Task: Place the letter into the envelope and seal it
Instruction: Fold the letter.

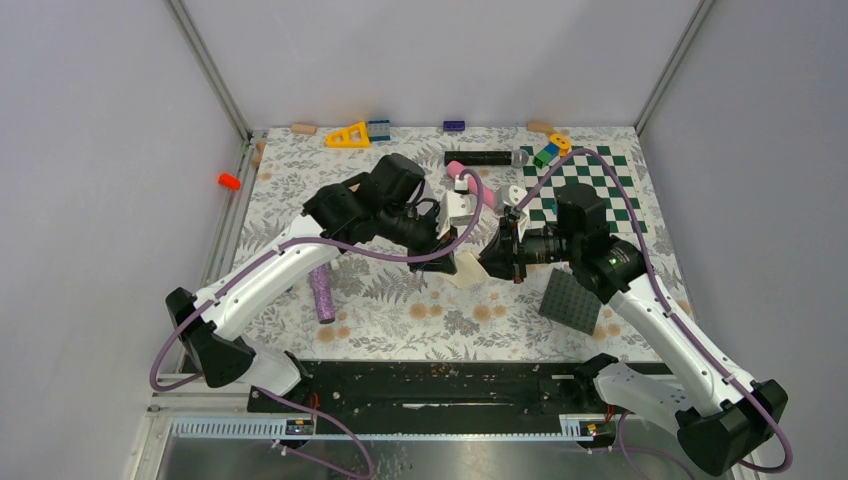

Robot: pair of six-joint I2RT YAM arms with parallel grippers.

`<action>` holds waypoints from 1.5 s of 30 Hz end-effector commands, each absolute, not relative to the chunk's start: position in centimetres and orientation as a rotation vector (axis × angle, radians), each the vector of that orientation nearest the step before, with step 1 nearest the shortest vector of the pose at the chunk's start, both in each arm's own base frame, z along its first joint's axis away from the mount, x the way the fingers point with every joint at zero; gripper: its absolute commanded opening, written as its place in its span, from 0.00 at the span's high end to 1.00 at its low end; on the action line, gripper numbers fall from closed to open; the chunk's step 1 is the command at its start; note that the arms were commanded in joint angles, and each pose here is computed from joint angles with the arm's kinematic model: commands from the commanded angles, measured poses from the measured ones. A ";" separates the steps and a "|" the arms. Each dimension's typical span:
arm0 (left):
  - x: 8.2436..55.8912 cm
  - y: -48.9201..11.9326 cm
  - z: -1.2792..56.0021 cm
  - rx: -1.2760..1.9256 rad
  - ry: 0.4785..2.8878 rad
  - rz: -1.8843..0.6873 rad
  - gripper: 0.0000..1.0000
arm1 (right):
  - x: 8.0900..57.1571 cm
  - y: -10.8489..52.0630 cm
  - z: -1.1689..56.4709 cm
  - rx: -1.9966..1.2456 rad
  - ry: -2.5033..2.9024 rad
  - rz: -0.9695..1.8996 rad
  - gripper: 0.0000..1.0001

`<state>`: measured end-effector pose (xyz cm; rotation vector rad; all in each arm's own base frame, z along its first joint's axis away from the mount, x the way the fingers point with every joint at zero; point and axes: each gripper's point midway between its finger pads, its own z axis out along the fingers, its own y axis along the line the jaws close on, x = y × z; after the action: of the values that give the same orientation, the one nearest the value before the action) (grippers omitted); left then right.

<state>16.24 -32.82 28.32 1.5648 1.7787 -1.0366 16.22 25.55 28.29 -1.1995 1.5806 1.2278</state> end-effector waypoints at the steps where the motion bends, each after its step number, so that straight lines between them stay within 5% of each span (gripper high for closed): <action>1: 15.2 -33.3 29.9 1.600 1.697 -1.104 0.96 | 16.4 25.9 29.4 -1.209 1.523 1.221 1.00; 5: 14.9 -33.0 29.8 1.613 1.692 -1.113 1.00 | 17.1 25.8 29.2 -1.202 1.521 1.159 0.94; 7: 14.8 -32.9 29.9 1.613 1.689 -1.111 1.00 | 17.4 25.5 29.1 -1.215 1.516 1.110 0.71; 9: 14.8 -32.8 29.8 1.611 1.691 -1.102 1.00 | 18.3 24.7 29.0 -1.229 1.515 0.995 0.36; 14: 15.0 -32.4 29.7 1.603 1.697 -1.066 1.00 | 19.7 22.1 28.8 -1.304 1.510 0.710 0.05; 21: 16.8 -32.2 29.4 1.546 1.729 -0.952 1.00 | 17.8 20.3 30.0 -1.433 1.525 0.648 0.02; 29: 17.9 -32.3 29.1 1.489 1.753 -0.882 1.00 | 14.9 22.4 31.0 -1.431 1.492 0.931 0.02; 42: 15.9 -32.5 28.3 1.577 1.715 -0.918 1.00 | 18.4 25.2 29.2 -1.226 1.515 1.042 0.03; 45: 15.6 -32.6 28.3 1.598 1.706 -0.921 1.00 | 18.1 25.5 28.8 -1.229 1.521 1.084 0.13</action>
<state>16.09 -32.46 27.07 1.5759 1.7840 -0.9209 18.04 24.43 27.50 -1.2502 1.5868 1.0158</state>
